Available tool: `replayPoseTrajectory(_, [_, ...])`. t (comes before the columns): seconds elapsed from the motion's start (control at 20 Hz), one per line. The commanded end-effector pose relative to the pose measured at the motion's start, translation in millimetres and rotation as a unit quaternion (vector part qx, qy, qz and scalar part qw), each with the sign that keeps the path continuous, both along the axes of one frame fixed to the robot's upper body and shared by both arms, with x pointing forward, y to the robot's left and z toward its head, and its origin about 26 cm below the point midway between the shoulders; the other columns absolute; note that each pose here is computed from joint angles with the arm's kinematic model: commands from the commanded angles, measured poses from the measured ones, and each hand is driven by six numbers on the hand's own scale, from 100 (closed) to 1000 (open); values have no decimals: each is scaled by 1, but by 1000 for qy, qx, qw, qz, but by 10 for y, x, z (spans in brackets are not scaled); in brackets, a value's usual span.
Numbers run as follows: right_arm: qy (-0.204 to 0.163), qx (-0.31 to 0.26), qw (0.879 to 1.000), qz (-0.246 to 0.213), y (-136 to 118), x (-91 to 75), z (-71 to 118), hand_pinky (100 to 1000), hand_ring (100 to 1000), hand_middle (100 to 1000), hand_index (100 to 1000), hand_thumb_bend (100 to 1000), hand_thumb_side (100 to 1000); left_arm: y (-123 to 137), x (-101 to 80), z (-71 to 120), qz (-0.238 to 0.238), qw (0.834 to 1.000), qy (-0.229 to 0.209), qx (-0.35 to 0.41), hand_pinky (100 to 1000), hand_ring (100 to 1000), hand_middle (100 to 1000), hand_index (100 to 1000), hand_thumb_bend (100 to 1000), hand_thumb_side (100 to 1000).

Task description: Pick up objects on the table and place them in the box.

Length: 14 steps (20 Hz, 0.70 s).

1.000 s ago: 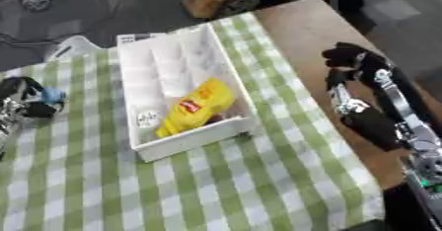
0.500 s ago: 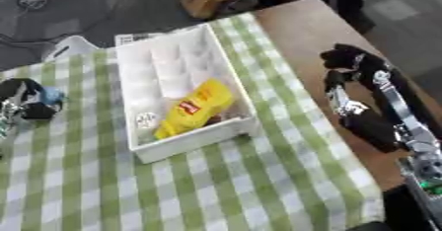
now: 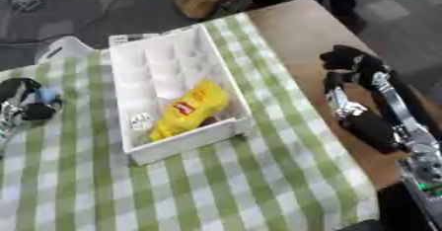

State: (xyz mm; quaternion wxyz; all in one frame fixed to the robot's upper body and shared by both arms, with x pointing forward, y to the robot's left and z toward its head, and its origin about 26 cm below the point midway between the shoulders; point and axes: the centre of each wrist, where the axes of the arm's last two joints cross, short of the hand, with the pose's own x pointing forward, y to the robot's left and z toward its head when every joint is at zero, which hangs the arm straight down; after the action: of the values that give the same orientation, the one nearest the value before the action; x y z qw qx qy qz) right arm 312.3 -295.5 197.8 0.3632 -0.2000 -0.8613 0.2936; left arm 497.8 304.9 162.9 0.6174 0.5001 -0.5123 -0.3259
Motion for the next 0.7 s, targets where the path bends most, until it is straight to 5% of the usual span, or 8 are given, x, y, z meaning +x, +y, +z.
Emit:
replayPoseTrajectory(0.05, [-19,-9,1000,5,12,-26,110,712,826,788,935,100,594,23,18,156,-1,1000,-16,5,732,751,613,714,437,253])
replayPoseTrajectory(0.15, [-20,-9,1000,4,11,-26,111,711,827,788,935,100,594,31,18,164,4,1000,-16,5,717,716,526,627,282,109])
replayPoseTrajectory(0.7, [-16,-7,1000,2,-3,-28,94,711,827,788,935,100,591,37,14,330,8,999,-31,12,702,680,447,539,161,100])
